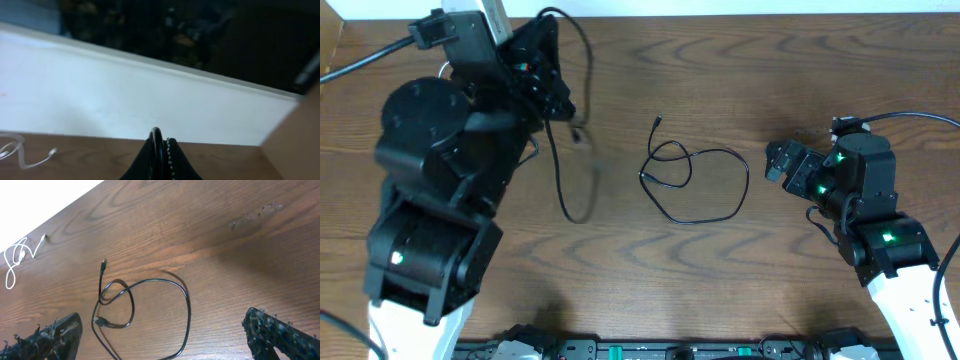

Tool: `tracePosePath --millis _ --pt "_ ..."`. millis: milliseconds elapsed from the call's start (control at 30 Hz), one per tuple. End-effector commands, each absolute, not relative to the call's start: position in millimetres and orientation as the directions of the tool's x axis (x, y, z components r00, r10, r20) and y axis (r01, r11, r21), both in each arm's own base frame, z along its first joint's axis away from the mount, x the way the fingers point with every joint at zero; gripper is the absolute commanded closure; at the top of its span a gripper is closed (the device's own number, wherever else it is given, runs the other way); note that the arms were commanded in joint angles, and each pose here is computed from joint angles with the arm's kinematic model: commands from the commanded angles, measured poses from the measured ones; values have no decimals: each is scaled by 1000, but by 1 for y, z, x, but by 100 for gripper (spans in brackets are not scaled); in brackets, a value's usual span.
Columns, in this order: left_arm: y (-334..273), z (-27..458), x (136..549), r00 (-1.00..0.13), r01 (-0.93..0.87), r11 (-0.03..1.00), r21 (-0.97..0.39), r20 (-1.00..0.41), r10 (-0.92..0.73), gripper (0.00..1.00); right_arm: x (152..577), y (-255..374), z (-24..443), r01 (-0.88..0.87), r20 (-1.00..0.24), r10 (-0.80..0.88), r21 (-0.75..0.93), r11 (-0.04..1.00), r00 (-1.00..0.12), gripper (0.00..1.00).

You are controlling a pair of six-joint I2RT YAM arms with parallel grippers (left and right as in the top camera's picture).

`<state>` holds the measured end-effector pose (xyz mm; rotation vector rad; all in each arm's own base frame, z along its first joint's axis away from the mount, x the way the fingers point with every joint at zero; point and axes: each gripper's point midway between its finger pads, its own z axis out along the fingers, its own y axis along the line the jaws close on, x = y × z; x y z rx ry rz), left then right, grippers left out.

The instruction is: Untangle cables

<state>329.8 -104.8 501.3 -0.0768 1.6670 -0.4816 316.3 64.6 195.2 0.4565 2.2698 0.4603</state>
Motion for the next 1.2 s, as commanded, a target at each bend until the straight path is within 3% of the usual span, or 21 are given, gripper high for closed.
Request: tracePosePath --millis 0,133,267,467,667,933,1067,1167 --pt "-87 491 353 -141 90 949 -303 -947 -289 93 317 60 197 195 -617 464 454 870 -635 1" --pt "-51 467 390 -110 -173 959 -226 -963 -247 93 317 60 197 195 -617 464 454 870 -635 1" --pt "-24 434 437 -168 -262 961 -93 -976 -140 93 317 60 197 195 -617 464 453 870 -635 1" --pt "73 389 471 -214 -476 878 -53 -961 -174 92 317 60 197 195 -617 464 453 870 -635 1" --pt "214 343 453 -244 -712 702 -5 -936 -254 92 317 60 197 195 -617 464 454 870 -635 1" --pt "334 251 414 -329 -854 513 90 -857 -398 92 317 60 197 195 -617 464 453 870 -635 1" --pt "358 187 411 -569 -760 571 310 -742 -355 93 317 60 197 195 -617 464 454 870 -635 1" --pt "360 154 414 -642 -713 600 362 -681 -352 92 317 60 197 195 -617 464 454 870 -635 1"
